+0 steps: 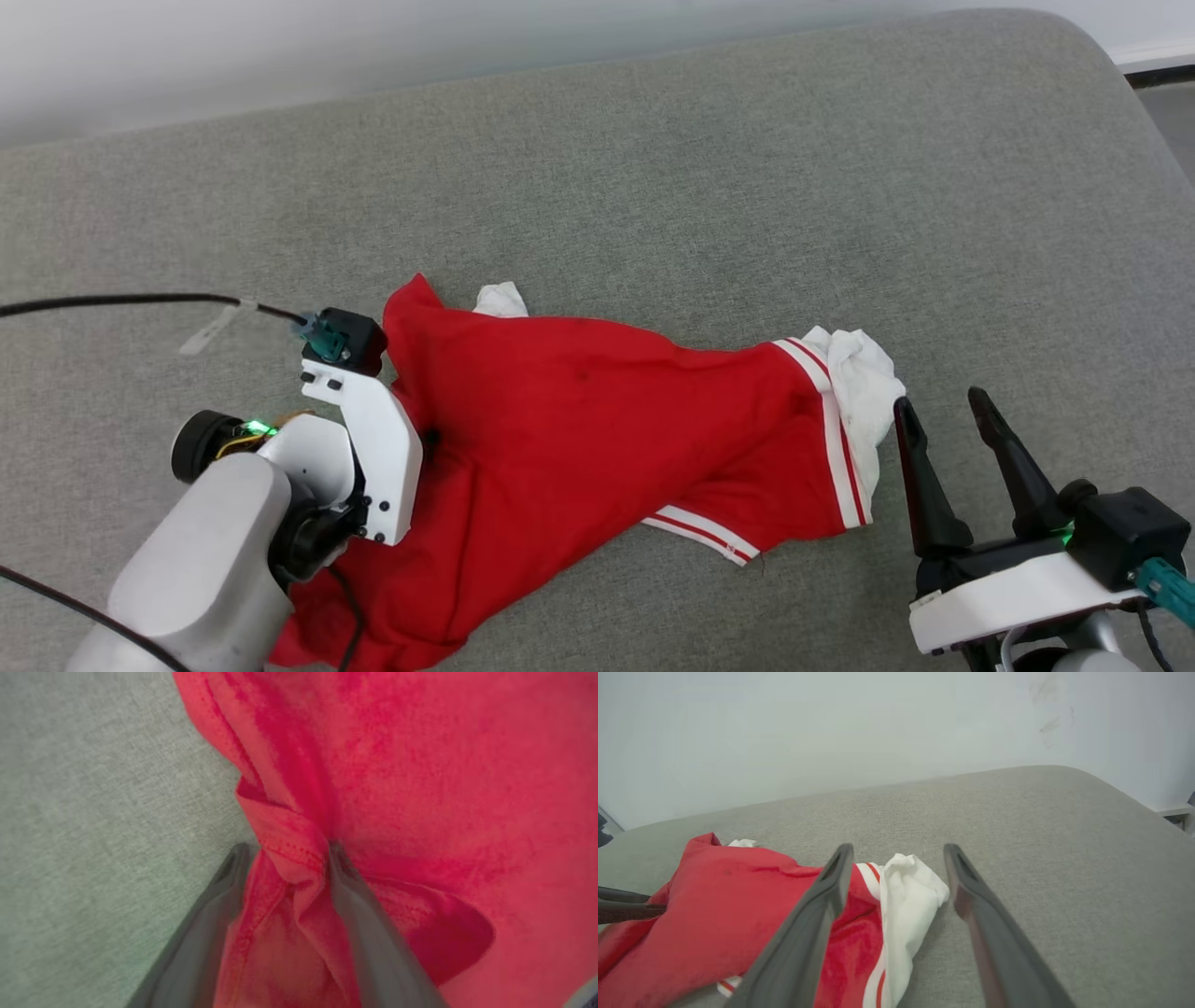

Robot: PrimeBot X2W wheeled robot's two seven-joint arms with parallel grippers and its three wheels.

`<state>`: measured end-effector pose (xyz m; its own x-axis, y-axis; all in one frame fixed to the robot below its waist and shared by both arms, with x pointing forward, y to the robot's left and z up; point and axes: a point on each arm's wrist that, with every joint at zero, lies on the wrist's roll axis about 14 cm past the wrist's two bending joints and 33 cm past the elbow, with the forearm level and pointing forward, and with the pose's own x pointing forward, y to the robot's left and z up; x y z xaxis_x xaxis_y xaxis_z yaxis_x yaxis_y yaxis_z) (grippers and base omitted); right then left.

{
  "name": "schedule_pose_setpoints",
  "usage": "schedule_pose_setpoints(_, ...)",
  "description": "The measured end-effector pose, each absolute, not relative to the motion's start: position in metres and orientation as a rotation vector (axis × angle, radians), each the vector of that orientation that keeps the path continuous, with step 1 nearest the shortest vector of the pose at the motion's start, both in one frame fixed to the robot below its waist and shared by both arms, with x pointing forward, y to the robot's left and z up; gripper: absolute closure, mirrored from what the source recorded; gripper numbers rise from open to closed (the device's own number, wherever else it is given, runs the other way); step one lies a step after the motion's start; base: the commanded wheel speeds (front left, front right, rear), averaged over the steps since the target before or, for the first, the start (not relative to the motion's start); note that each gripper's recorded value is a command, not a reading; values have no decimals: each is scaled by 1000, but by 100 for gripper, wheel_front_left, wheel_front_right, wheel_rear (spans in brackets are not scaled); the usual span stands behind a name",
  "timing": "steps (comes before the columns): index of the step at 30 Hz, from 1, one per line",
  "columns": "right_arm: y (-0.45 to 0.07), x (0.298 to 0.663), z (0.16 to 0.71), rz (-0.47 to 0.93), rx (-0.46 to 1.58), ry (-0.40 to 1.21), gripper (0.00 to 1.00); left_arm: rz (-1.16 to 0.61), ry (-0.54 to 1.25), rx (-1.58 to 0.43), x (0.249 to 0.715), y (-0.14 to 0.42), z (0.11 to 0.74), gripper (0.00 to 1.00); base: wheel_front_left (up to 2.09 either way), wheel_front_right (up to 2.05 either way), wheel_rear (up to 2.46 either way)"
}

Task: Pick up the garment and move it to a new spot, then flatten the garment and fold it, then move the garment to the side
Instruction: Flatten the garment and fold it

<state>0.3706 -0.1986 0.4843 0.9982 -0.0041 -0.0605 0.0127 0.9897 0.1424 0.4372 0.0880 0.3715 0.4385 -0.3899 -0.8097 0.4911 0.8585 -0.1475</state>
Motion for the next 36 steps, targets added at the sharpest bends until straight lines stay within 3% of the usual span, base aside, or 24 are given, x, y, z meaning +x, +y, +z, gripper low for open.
schedule_pose_setpoints(8,-194,376,492,11,148,31,0,-526,615,126,448,85,432,100,0,0,0)
schedule_pose_setpoints(13,-184,377,499,45,153,19,0,-515,554,126,417,90,451,100,0,0,0)
schedule_pose_setpoints(19,-170,375,510,93,155,-3,0,-538,615,59,351,81,446,100,0,0,0)
schedule_pose_setpoints(30,-152,367,530,152,139,-39,0,-591,908,-37,250,63,391,100,0,0,0)
schedule_pose_setpoints(31,-151,367,532,155,137,-44,0,-588,911,-51,249,62,389,91,0,0,0)
schedule_pose_setpoints(32,-151,366,535,156,135,-52,0,-583,908,-59,249,61,388,37,0,0,0)
schedule_pose_setpoints(33,-151,366,537,156,132,-54,0,-580,895,-67,250,59,389,0,0,0,0)
schedule_pose_setpoints(36,-152,362,540,155,128,-60,0,-569,835,-85,256,55,396,0,0,0,0)
